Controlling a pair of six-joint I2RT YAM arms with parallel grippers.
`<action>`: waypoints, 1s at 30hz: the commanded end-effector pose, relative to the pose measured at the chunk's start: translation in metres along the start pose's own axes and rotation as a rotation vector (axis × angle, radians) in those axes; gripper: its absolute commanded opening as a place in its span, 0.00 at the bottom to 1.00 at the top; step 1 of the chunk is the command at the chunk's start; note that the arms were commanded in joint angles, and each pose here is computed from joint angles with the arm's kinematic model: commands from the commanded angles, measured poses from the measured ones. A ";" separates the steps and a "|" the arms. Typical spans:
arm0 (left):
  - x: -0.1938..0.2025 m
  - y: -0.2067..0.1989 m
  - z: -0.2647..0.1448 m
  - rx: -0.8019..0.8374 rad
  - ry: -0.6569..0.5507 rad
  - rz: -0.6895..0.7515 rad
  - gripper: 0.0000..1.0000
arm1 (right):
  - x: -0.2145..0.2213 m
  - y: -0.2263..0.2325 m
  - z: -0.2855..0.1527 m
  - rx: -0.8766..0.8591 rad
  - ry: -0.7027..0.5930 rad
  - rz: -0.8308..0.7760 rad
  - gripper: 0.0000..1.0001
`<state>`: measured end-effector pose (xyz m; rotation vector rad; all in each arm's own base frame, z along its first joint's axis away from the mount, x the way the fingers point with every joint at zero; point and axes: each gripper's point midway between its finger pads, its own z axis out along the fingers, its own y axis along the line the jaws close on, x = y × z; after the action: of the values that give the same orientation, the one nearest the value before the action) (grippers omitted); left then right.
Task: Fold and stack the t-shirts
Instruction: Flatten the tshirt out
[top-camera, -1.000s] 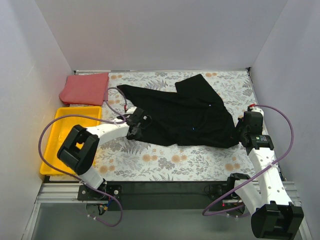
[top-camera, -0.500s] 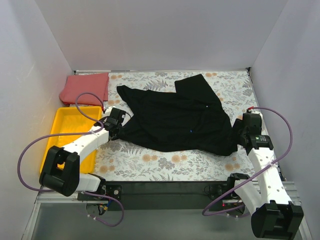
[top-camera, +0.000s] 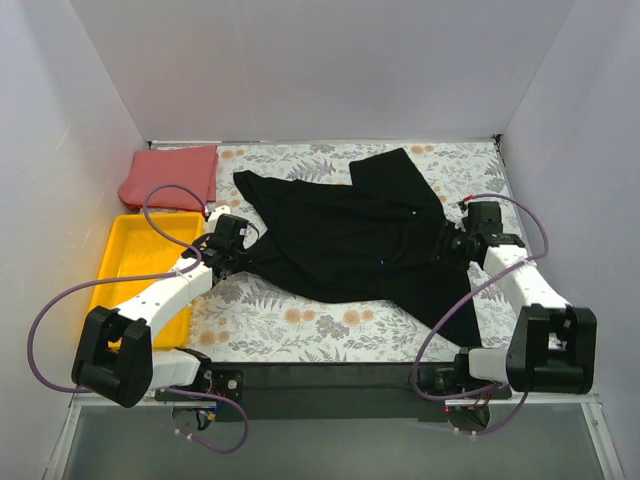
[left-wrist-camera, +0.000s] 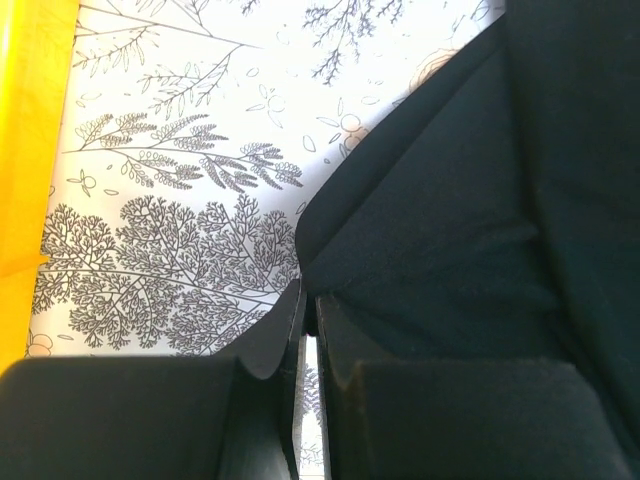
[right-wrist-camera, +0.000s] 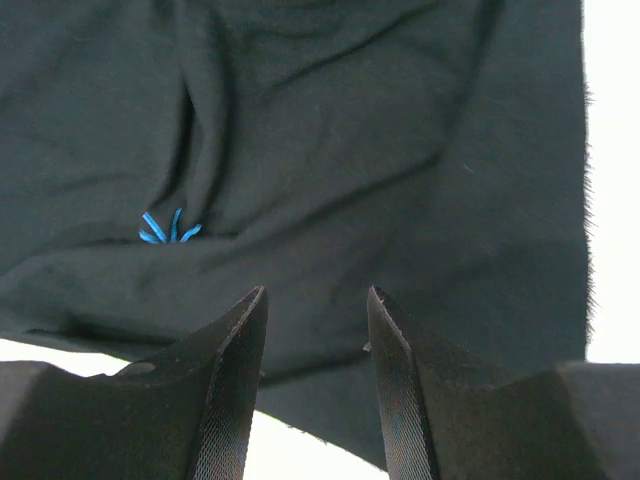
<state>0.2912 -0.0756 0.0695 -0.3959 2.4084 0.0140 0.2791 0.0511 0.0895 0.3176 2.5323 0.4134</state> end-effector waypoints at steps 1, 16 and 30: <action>-0.011 0.000 -0.006 0.015 -0.048 -0.010 0.00 | -0.016 0.026 0.022 -0.101 -0.009 -0.006 0.51; -0.061 0.002 0.025 -0.009 -0.043 -0.105 0.00 | -0.064 0.034 0.132 -0.094 0.018 0.010 0.51; -0.097 -0.020 0.050 0.037 -0.091 -0.076 0.00 | -0.149 0.043 0.099 0.060 -0.082 -0.113 0.59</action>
<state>0.3929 -0.0624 0.0781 -0.4819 2.3527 -0.0189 0.5088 0.0851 0.0826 0.2113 2.4089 0.4182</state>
